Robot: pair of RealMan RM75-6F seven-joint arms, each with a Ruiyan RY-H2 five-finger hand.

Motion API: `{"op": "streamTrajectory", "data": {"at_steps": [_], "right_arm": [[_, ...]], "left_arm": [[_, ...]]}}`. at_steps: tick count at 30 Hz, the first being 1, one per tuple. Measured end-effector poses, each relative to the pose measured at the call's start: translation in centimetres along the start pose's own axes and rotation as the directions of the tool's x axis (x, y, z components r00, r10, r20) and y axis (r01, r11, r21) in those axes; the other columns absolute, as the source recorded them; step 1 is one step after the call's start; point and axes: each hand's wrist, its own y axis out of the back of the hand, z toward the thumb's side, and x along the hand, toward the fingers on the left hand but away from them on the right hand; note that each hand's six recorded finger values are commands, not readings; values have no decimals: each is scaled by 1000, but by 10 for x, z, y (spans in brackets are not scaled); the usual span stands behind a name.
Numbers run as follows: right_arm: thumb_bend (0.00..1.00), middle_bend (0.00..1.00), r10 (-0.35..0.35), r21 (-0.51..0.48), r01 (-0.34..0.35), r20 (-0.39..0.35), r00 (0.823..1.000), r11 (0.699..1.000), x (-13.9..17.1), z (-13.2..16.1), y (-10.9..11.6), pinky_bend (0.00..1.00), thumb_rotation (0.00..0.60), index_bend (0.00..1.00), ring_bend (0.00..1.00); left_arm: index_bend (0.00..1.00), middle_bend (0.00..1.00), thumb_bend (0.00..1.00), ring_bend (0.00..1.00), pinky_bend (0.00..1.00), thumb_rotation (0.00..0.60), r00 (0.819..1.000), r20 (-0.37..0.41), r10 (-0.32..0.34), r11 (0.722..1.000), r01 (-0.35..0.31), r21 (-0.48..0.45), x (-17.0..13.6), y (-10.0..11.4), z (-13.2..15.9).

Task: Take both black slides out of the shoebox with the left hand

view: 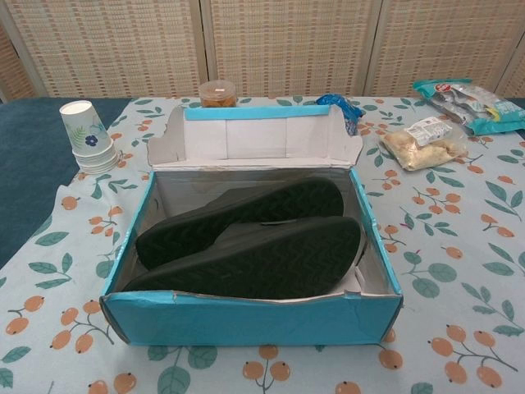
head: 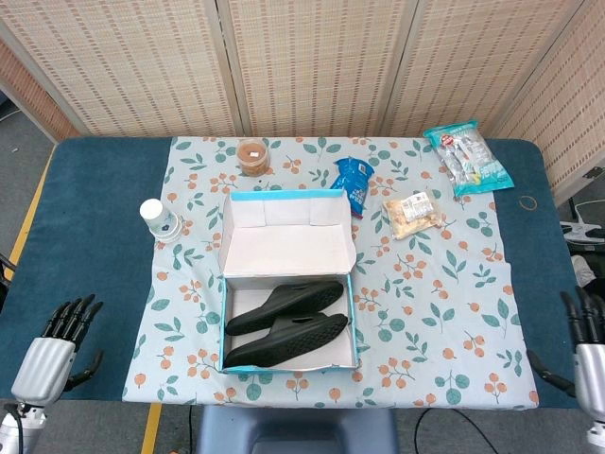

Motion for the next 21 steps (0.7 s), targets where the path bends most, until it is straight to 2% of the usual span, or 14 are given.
{"op": "streamTrajectory", "data": {"at_steps": [3, 6, 11, 14, 17, 21], "right_arm": [[152, 0, -11, 9, 11, -14, 1000, 1000, 0, -6, 4, 0, 414, 0, 0], [151, 0, -12, 4, 12, -32, 999, 1000, 1, -3, 5, 0, 413, 0, 0], [151, 0, 2, -4, -3, -84, 997, 1000, 2, 5, 2, 0, 414, 0, 0], [151, 0, 26, -7, -27, -106, 994, 1000, 3, 10, -2, 0, 413, 0, 0], [151, 0, 37, -12, -39, -130, 991, 999, 3, 15, -4, 0, 412, 0, 0], [151, 0, 48, -14, -51, -141, 989, 999, 2, 18, -6, 0, 412, 0, 0]], "left_arm": [[0, 0, 382, 0, 100, 600, 1000, 6, -7, 1000, 7, -19, -1, -1, 4], [1, 0, 371, 0, 134, 600, 1000, 24, -3, 995, 5, -96, -1, -2, 15], [39, 37, 387, 33, 180, 600, 990, 140, 1, 990, 19, -142, 5, 2, 52], [61, 97, 397, 93, 271, 600, 984, 180, -13, 975, 52, -216, 13, 8, 79], [87, 99, 396, 99, 310, 600, 981, 189, -44, 951, 99, -293, 28, 14, 111], [170, 114, 399, 113, 313, 600, 984, 149, -94, 929, 141, -342, 56, 17, 137]]}}
